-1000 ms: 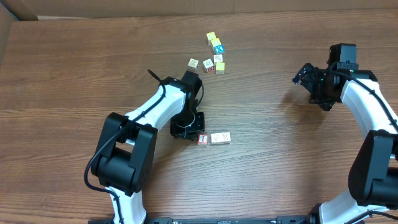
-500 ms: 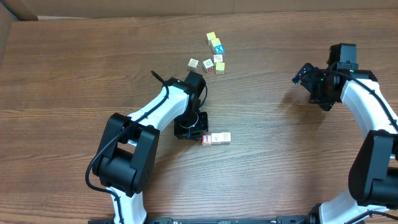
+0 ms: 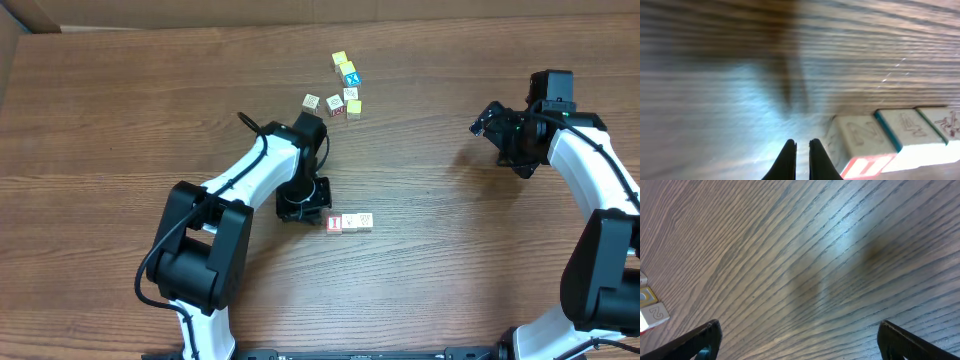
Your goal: Flip 4 blocks
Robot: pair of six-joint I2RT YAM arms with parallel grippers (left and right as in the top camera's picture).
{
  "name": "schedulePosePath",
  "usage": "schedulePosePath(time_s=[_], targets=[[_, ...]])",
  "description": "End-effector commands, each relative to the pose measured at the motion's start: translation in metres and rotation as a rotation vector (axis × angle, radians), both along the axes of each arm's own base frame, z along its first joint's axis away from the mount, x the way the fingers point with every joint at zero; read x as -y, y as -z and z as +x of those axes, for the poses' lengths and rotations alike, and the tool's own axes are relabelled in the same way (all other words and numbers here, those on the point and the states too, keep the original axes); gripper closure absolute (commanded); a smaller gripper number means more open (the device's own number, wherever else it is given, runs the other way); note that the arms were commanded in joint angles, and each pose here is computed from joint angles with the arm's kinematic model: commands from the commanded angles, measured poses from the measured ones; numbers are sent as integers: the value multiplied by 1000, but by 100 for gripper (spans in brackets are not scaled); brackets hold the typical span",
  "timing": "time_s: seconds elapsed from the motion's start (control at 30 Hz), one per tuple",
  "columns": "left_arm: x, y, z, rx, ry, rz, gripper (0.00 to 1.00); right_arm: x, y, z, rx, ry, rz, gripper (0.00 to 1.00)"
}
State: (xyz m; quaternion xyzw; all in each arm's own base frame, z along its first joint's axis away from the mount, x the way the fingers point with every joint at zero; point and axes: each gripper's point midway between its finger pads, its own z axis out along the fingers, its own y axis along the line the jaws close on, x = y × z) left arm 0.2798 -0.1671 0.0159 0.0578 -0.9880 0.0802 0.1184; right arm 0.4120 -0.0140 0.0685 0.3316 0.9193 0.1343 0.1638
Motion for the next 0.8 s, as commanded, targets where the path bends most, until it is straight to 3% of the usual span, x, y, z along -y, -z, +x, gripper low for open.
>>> schedulePosePath(time_s=[0.0,0.5,0.77], targets=[[-8,-28,19,101,10,63,96,-1,-6,6,20,-8,2,0],[36,-30,-52,-10,196,74,96,-1,-6,6,20,-7,2,0],[38,-22,-58,26,202,153,96,-1,-6,6,20,-8,2,0]])
